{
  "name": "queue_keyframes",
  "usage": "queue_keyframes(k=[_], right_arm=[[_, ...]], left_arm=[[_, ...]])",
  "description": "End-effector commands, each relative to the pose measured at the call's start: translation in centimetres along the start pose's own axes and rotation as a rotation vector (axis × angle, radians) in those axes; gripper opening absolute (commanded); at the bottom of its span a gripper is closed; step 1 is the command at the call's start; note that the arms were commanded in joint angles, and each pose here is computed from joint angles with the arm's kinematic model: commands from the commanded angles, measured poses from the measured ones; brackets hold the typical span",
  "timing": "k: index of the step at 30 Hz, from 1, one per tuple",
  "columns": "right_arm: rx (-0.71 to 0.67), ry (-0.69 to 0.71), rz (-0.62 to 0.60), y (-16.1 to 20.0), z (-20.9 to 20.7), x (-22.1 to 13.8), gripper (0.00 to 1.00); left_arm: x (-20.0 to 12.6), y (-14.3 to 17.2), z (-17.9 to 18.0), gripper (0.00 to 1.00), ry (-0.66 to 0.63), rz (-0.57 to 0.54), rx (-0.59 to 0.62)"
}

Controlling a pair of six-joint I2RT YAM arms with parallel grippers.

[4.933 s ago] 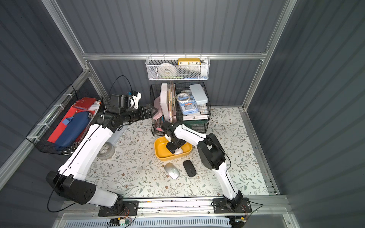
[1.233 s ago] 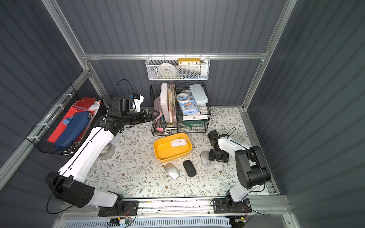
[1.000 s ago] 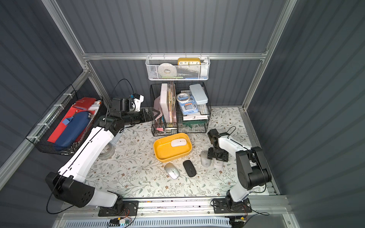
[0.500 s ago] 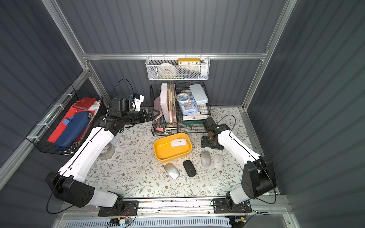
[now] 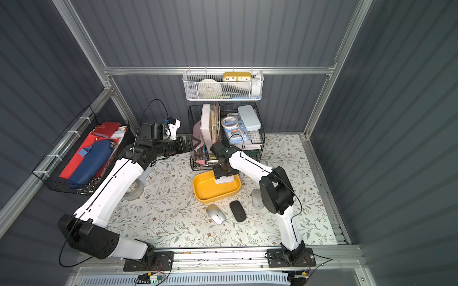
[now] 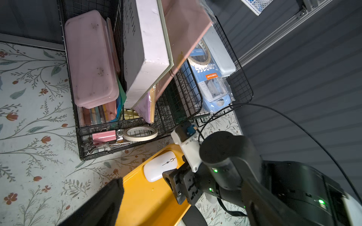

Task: Take out the mouse from the storage box
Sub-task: Adjust the mouse in the storage box.

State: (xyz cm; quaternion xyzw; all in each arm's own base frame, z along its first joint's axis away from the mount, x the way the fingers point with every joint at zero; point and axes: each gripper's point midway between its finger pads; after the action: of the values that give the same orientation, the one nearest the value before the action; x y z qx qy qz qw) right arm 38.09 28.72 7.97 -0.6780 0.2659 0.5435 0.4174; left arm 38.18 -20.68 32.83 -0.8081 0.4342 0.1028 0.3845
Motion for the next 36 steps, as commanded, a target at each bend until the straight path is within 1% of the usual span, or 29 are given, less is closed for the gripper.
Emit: queue_keyframes(k=[1, 5, 7, 10, 13, 16, 18, 20, 22, 26, 29, 32, 34, 36], right_arm=[[-0.035, -0.020, -0.042, -1.8, 1.1, 1.0, 0.80], [-0.088, 0.015, -0.031, -1.7, 1.8, 2.6, 0.82], [-0.116, 0.046, -0.024, -1.3, 2.1, 2.5, 0.82], [-0.138, 0.069, -0.058, -1.2, 2.7, 2.7, 0.82], [-0.149, 0.123, -0.056, -0.8, 1.9, 4.1, 0.83], [-0.180, 0.142, -0.108, -1.0, 2.2, 5.9, 0.83], [-0.192, 0.177, -0.118, -0.9, 2.0, 6.6, 0.83], [-0.221, 0.235, -0.131, -1.2, 1.6, 5.7, 0.84], [-0.245, 0.265, -0.184, -2.0, 1.5, 4.9, 0.85], [-0.269, 0.289, -0.174, -2.0, 1.1, 5.6, 0.85], [-0.251, 0.236, -0.149, -1.5, 1.0, 6.6, 0.86], [-0.229, 0.130, -0.116, -0.8, 1.2, 7.3, 0.85], [-0.240, 0.051, -0.074, 0.2, 2.1, 7.4, 0.84], [-0.268, -0.051, -0.038, 1.2, 3.9, 7.0, 0.83]], left_arm=[[-0.7, -0.5, -0.2, 0.99, -0.009, -0.016, 0.023], [-0.4, -0.5, 0.1, 0.99, -0.018, -0.010, 0.019], [-0.4, -0.5, 0.1, 0.99, -0.017, -0.009, 0.020], [-0.3, -0.4, 0.2, 0.99, -0.020, -0.010, 0.018], [-0.2, -0.3, 0.3, 0.99, -0.019, -0.008, 0.015], [-0.2, -0.3, 0.2, 0.99, -0.013, -0.004, 0.012], [-0.4, -0.4, 0.1, 0.99, -0.013, -0.008, 0.013], [-0.6, -0.5, 0.0, 0.99, -0.014, -0.013, 0.014], [-0.7, -0.4, -0.1, 0.99, -0.014, -0.015, 0.017], [-0.5, -0.3, 0.1, 0.99, -0.013, -0.010, 0.014], [-0.5, -0.3, -0.1, 0.99, -0.005, -0.007, 0.015], [-0.8, -0.3, -0.2, 0.99, -0.009, -0.015, 0.018], [-0.9, -0.2, -0.1, 0.99, -0.010, -0.013, 0.019], [-0.9, -0.1, -0.1, 0.99, -0.008, -0.011, 0.018]])
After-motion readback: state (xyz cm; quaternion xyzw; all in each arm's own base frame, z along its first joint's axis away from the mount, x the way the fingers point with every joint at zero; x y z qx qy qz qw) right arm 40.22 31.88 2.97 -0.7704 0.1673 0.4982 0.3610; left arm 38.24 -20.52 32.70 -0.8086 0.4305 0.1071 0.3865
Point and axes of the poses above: each gripper's point midway between its finger pads, its own x axis out along the fingers, its own z axis along the line the jaws close on, y = z × x, and after that the axes turned 15 degrees about -x, right-handed
